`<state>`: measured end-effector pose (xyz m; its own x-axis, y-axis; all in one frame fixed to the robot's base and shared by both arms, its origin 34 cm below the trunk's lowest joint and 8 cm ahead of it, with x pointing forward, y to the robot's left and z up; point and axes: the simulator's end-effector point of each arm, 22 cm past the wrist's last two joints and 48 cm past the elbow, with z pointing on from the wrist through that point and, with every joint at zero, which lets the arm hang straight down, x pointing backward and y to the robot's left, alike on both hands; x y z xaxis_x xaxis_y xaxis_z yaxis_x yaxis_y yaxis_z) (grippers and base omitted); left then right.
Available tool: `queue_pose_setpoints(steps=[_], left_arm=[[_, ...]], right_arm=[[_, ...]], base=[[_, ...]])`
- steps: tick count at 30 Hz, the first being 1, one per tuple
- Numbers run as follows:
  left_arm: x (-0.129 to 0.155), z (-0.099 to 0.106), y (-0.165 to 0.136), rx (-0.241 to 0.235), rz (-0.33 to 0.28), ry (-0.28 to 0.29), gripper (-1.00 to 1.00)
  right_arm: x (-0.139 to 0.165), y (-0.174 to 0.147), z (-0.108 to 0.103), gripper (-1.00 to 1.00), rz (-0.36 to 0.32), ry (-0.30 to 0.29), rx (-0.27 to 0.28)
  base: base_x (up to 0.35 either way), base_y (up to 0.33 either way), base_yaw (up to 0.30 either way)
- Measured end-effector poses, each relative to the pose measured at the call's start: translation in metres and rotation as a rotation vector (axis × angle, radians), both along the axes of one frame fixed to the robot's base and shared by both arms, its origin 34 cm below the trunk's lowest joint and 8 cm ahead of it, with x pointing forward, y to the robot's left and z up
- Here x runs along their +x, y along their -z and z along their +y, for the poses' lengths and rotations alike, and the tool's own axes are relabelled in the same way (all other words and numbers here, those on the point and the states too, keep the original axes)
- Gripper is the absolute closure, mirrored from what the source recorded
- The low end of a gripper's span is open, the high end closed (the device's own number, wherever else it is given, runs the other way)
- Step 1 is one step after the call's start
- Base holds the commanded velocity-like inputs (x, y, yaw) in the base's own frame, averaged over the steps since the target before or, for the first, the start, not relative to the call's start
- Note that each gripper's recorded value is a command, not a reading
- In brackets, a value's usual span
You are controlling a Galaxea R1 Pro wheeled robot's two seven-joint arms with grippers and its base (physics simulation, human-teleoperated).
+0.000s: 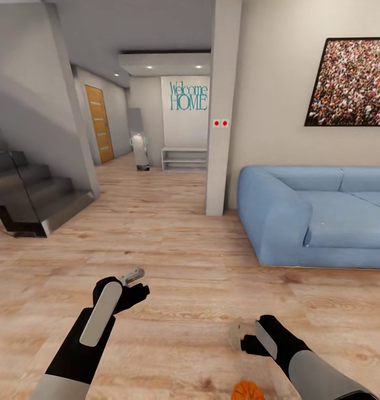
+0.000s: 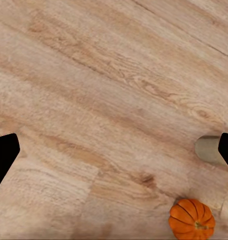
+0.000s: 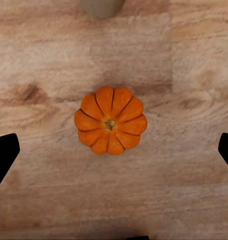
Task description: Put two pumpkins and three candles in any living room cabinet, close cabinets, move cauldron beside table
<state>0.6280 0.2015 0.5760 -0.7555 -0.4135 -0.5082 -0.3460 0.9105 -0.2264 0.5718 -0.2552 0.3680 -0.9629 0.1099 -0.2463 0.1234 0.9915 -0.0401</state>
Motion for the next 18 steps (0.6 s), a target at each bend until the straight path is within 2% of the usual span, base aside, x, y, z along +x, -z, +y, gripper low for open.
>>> queue_pose_setpoints(steps=[4,12,13,15,18], left_arm=[[-0.002,-0.001,0.009,0.000,0.000,0.001,-1.00],[-0.007,-0.001,0.027,-0.003,0.000,0.005,-1.00],[-0.008,-0.002,0.029,-0.004,0.001,0.008,-1.00],[-0.010,-0.003,0.033,-0.005,0.003,0.013,-1.00],[-0.018,-0.013,0.048,-0.028,0.042,0.049,-1.00]], right_arm=[[-0.002,0.009,0.000,-1.00,0.000,-0.001,-0.001],[-0.003,0.024,0.000,-1.00,-0.017,-0.001,-0.002],[0.007,0.024,-0.002,-1.00,-0.066,0.007,-0.009],[0.012,0.029,-0.005,-1.00,-0.107,0.017,-0.018],[0.008,0.042,-0.011,-1.00,-0.129,0.031,-0.035]], base=[[-0.251,0.000,0.000],[-0.017,0.000,0.000],[-0.001,0.000,0.000],[0.000,0.000,0.000],[0.000,0.000,0.000]])
